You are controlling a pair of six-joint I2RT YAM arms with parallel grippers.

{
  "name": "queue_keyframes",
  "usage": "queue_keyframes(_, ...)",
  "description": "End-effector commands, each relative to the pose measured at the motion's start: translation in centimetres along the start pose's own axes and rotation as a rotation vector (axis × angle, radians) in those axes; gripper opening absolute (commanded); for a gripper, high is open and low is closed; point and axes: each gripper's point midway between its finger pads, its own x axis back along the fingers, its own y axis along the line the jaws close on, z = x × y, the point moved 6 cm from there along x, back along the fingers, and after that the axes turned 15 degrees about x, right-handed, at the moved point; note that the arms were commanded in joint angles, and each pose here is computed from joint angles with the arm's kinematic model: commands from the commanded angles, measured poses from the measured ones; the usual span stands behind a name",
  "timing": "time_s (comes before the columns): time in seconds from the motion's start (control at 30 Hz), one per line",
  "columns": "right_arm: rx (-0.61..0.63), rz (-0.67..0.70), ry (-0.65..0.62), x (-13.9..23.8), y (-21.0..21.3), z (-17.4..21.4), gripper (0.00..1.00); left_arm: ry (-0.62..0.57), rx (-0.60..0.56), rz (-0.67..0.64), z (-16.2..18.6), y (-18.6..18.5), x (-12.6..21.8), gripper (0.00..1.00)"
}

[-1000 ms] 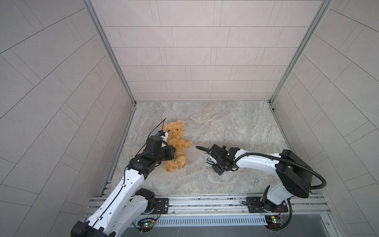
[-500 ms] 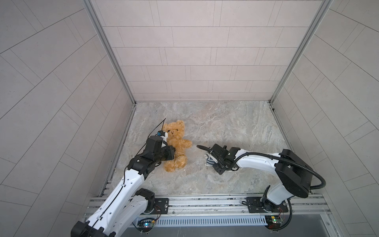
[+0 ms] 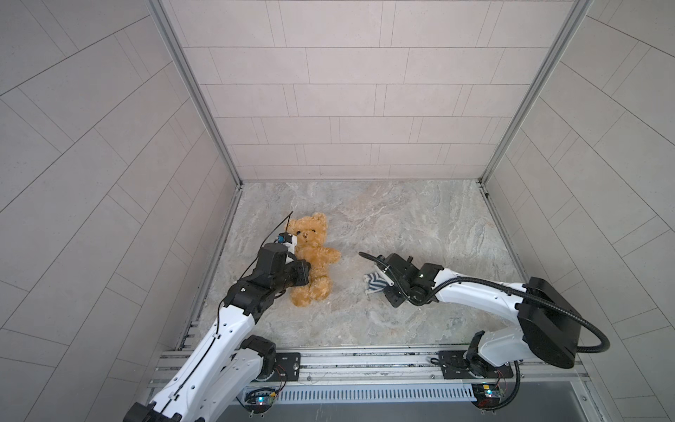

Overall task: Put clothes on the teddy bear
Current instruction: 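Grasp the striped sweater's edge with the right gripper, then swing the held bear toward the right gripper while the right gripper lifts the sweater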

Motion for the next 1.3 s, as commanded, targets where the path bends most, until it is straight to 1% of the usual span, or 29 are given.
queue_keyframes(0.0, -0.050, 0.047, -0.037, 0.7, -1.5, 0.1, 0.00, -0.014, -0.038, 0.055, 0.1, -0.7, 0.9, 0.00)
queue_keyframes(0.17, -0.040, 0.083, -0.088, 1.8, -2.5, -0.5, 0.00, 0.044, -0.087, 0.124, 2.3, -1.7, 1.5, 0.00)
queue_keyframes(0.27, -0.023, 0.094, -0.130, 2.4, -2.7, -1.1, 0.00, 0.118, -0.155, 0.164, 4.5, -2.8, 1.6, 0.00)
queue_keyframes(0.43, -0.020, 0.123, -0.174, 2.9, -3.1, -1.3, 0.00, 0.230, -0.254, 0.153, 7.1, -3.5, 1.4, 0.00)
queue_keyframes(0.57, -0.026, 0.113, -0.221, 2.6, -2.9, -1.2, 0.00, 0.301, -0.313, 0.161, 8.5, -4.3, 1.2, 0.00)
queue_keyframes(0.73, -0.012, 0.116, -0.288, 3.0, -2.8, -0.9, 0.00, 0.427, -0.420, 0.139, 10.8, -5.0, 0.7, 0.00)
queue_keyframes(0.87, -0.020, 0.136, -0.357, 3.9, -3.0, -1.0, 0.00, 0.505, -0.482, 0.121, 11.9, -5.3, 0.5, 0.00)
queue_keyframes(0.93, -0.017, 0.140, -0.351, 3.6, -3.0, -0.2, 0.00, 0.546, -0.502, 0.127, 12.3, -5.4, 0.4, 0.00)
queue_keyframes(1.03, -0.019, 0.143, -0.362, 3.8, -3.1, -0.1, 0.00, 0.587, -0.547, 0.152, 12.9, -5.9, 0.6, 0.00)
queue_keyframes(1.13, -0.023, 0.148, -0.371, 3.9, -3.1, -0.2, 0.00, 0.613, -0.562, 0.204, 13.1, -6.7, 0.8, 0.00)
queue_keyframes(1.27, -0.031, 0.163, -0.397, 4.2, -3.3, -0.3, 0.00, 0.650, -0.582, 0.237, 13.7, -7.1, 0.7, 0.00)
